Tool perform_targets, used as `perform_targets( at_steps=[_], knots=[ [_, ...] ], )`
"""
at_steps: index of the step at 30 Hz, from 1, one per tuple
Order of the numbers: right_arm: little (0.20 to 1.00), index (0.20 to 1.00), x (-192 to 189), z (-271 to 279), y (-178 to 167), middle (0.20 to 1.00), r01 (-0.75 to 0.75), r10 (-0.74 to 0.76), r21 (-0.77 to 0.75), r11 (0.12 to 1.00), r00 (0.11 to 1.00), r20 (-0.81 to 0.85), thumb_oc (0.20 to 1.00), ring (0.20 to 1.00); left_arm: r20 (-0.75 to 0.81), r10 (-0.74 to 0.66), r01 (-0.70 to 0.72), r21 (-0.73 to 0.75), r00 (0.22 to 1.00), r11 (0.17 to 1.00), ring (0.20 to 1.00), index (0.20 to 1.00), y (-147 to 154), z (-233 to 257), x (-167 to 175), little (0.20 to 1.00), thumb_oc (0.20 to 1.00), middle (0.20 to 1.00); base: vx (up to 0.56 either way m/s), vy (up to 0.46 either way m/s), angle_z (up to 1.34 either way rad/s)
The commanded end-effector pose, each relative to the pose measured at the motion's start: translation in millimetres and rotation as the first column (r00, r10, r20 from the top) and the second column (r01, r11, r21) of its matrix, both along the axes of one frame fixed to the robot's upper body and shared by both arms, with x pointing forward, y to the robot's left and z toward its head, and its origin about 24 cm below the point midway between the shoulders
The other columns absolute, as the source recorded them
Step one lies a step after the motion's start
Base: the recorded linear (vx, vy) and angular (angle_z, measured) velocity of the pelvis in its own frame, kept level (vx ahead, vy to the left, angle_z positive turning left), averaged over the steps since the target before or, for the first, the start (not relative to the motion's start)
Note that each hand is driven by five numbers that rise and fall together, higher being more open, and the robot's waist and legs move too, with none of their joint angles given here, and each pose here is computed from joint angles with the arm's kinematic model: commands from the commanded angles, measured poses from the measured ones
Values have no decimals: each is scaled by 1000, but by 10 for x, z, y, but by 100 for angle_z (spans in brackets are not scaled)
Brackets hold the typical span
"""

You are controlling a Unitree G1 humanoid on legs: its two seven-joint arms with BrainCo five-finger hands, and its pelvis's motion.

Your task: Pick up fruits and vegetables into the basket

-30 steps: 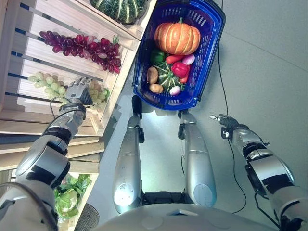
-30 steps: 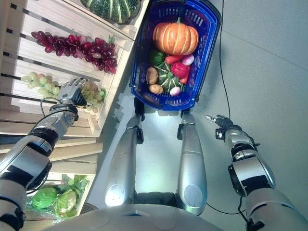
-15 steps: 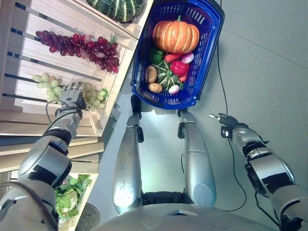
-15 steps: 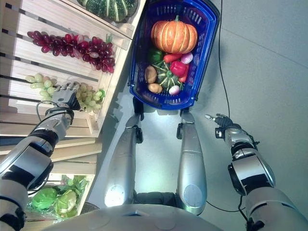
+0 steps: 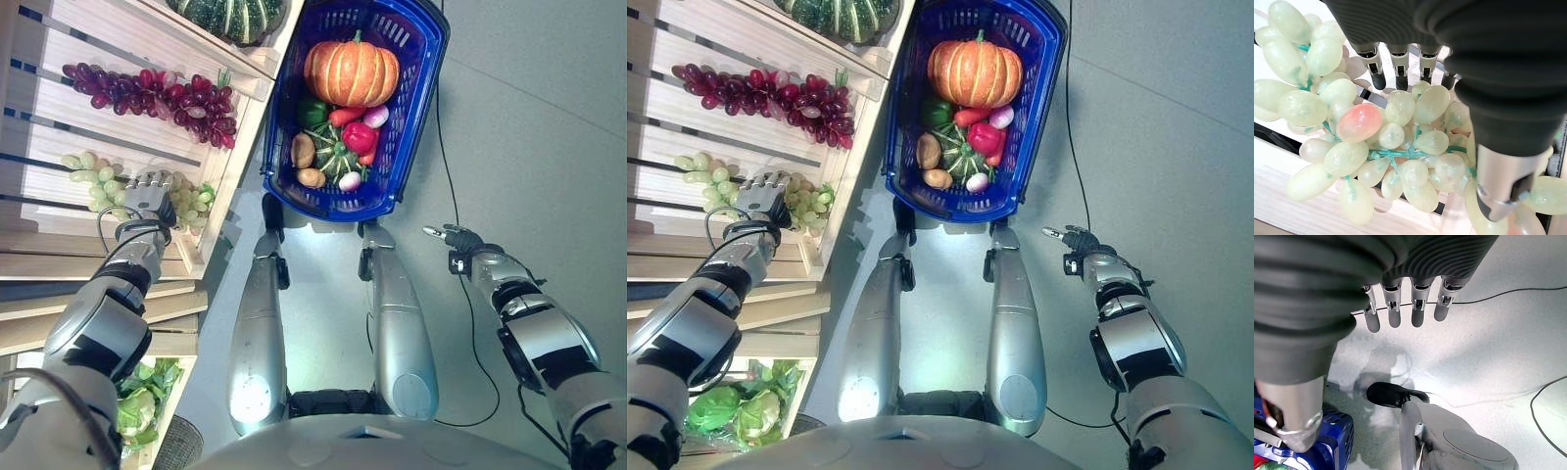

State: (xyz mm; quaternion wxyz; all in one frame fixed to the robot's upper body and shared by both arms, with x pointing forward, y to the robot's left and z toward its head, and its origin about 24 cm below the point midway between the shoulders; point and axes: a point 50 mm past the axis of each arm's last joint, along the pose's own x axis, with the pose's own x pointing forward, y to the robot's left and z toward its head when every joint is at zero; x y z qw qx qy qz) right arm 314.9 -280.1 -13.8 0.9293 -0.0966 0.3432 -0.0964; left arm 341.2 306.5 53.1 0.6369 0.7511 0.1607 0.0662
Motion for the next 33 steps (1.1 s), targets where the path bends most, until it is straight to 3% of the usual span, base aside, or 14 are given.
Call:
perform_targets(
  at_steps=[1, 17, 18, 19, 20, 21, 33],
  knots=[
    [1000, 1000, -196, -131, -164, 1000, 27, -30, -39, 999, 997, -73, 1000, 1000, -111, 95, -97, -12, 989, 995, 1000, 1000, 126, -228, -174, 1000, 1000, 1000, 0, 0, 0],
    [1000, 1000, -185, -114, -174, 1000, 25, -28, -43, 999, 997, -71, 1000, 1000, -278, 127, -144, -44, 952, 989, 1000, 1000, 129, -337, -223, 1000, 1000, 1000, 0, 0, 0],
    [1000, 1000, -182, -111, -174, 1000, 25, -28, -45, 999, 997, -69, 1000, 1000, -309, 131, -151, -43, 942, 988, 840, 840, 135, -355, -236, 840, 840, 840, 0, 0, 0],
    [1000, 1000, -178, -106, -174, 1000, 23, -26, -45, 999, 997, -68, 1000, 1000, -322, 129, -151, -47, 938, 987, 529, 529, 132, -365, -241, 529, 529, 529, 0, 0, 0],
    [1000, 1000, -170, -101, -167, 1000, 22, -25, -45, 999, 997, -66, 1000, 1000, -342, 127, -154, -54, 931, 987, 341, 341, 125, -388, -251, 341, 341, 341, 0, 0, 0],
    [1000, 1000, -170, -101, -167, 1000, 22, -25, -46, 999, 997, -67, 1000, 1000, -343, 127, -154, -54, 931, 987, 213, 213, 124, -391, -253, 213, 213, 213, 0, 0, 0],
    [1000, 1000, -166, -79, -199, 1000, 23, -26, -55, 998, 997, -68, 1000, 1000, -438, 119, -187, -117, 891, 975, 200, 200, 103, -451, -280, 200, 200, 200, 0, 0, 0]
  ],
)
